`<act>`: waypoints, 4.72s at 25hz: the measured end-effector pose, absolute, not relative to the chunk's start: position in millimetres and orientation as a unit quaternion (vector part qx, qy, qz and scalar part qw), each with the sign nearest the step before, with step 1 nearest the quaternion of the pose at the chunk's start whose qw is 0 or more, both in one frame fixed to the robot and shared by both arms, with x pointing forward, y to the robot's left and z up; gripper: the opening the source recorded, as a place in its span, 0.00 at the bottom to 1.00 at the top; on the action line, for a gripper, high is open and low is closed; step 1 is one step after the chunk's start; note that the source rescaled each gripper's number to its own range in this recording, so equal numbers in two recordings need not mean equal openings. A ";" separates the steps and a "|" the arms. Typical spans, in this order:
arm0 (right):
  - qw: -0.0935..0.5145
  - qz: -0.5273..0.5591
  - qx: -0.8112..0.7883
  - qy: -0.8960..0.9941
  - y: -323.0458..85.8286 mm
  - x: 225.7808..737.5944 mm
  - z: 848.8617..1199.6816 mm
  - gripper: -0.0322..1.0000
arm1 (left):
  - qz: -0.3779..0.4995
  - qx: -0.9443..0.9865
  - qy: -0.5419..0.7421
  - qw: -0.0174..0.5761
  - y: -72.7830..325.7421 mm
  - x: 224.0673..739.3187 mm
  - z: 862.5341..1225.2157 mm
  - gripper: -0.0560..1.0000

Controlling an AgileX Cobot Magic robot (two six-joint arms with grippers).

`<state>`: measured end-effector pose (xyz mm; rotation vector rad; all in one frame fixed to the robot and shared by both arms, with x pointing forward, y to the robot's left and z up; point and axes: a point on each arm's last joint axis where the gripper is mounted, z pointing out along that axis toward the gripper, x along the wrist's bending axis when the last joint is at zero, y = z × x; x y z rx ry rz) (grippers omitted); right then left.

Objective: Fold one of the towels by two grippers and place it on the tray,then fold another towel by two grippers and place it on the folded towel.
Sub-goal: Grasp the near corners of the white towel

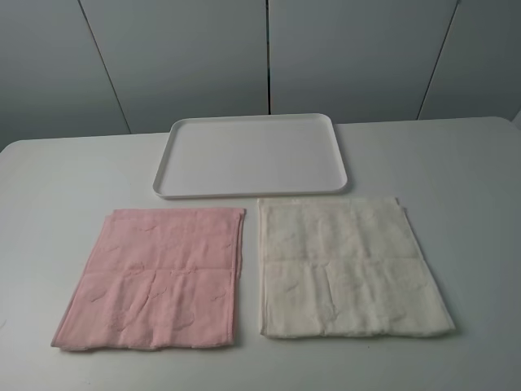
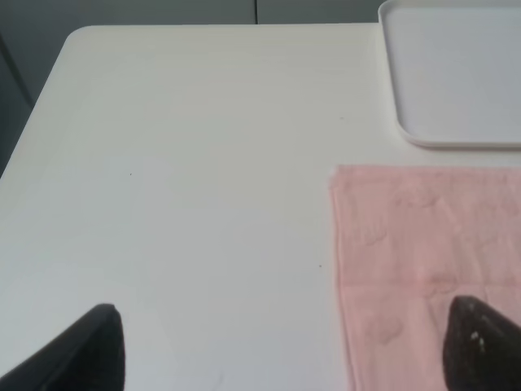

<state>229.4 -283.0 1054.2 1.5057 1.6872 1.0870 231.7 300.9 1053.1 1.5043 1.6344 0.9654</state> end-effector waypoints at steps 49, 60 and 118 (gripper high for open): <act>0.085 0.086 0.201 0.972 -260.9 416.4 1007.3 1.00 | 0.035 0.994 -0.028 0.095 13.6 419.7 928.2 1.00; 0.071 0.077 0.181 0.978 -262.7 407.1 986.2 1.00 | 0.032 0.996 -0.060 0.054 -3.2 398.7 895.6 1.00; -0.015 0.022 0.027 0.999 -223.3 387.6 898.3 1.00 | 0.043 0.997 -0.057 0.041 -19.1 410.1 864.9 0.99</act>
